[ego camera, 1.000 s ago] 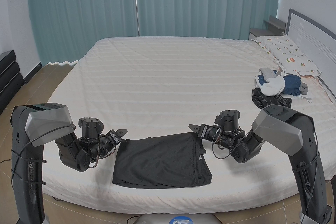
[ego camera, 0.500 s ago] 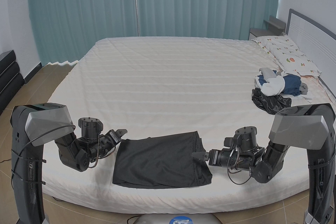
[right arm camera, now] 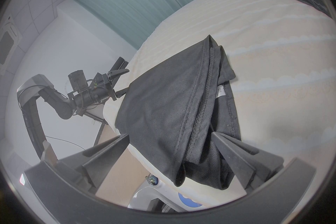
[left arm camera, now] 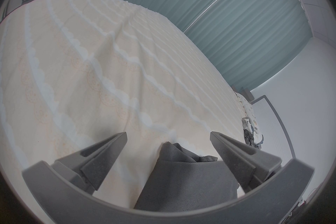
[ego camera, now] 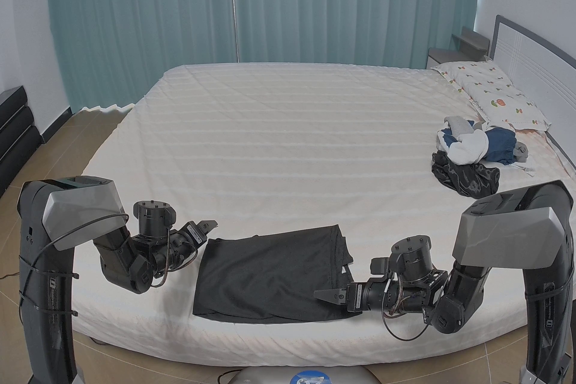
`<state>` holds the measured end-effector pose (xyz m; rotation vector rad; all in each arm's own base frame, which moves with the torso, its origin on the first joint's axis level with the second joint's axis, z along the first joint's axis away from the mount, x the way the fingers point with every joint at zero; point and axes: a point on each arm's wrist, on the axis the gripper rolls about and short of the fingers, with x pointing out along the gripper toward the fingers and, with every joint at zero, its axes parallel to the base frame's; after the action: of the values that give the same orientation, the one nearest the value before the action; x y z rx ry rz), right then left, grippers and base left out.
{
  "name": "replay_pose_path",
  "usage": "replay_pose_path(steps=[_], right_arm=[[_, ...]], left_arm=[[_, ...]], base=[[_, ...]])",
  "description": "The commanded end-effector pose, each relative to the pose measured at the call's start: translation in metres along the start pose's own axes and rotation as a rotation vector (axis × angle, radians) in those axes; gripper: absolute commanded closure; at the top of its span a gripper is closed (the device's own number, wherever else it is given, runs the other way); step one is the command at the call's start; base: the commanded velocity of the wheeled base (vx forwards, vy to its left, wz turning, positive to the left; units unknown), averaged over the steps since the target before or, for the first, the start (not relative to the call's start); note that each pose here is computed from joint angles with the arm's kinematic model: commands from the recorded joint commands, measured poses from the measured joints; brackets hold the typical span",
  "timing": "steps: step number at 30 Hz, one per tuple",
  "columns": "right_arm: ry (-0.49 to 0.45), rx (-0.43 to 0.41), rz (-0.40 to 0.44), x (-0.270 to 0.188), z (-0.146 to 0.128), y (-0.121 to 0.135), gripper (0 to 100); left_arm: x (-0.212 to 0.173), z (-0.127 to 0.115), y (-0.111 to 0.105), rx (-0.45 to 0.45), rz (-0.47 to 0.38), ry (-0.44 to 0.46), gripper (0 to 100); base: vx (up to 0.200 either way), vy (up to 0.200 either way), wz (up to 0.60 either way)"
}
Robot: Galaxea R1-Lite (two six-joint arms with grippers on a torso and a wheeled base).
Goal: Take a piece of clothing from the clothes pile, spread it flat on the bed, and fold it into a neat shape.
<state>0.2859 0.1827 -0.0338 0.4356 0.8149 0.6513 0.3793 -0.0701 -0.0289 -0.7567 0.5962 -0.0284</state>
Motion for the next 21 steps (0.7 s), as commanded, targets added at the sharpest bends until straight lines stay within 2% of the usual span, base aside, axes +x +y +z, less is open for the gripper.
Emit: replay_pose_path(steps=[1,7,8,16,21], right_arm=[[0.015,-0.005,-0.006,0.0006,-0.0042,-0.0010,0],[0.026,-0.035,-0.017,0.0028,-0.0080,-0.0026,0],[0.033,-0.047,-0.016,0.0040,-0.0097,-0.0016,100],[0.044,-0.073,-0.021,0.0052,-0.0122,-0.0023,100],[0.013,-0.077,-0.071,0.0024,-0.0103,-0.0035,100]], left_arm=[[0.0000,0.0000,0.0000,0.000,0.000,0.000,0],[0.0002,0.0003,-0.0003,0.000,-0.001,-0.001,0],[0.0006,0.0002,-0.0002,0.000,-0.001,-0.001,0],[0.0008,0.0007,0.0002,-0.001,0.001,-0.001,0],[0.0011,0.0009,0.0000,-0.001,0.002,0.000,0]], base=[[0.000,0.000,0.00],[0.000,0.000,0.00],[0.000,0.000,0.00],[0.000,0.000,0.00],[0.000,0.000,0.00]])
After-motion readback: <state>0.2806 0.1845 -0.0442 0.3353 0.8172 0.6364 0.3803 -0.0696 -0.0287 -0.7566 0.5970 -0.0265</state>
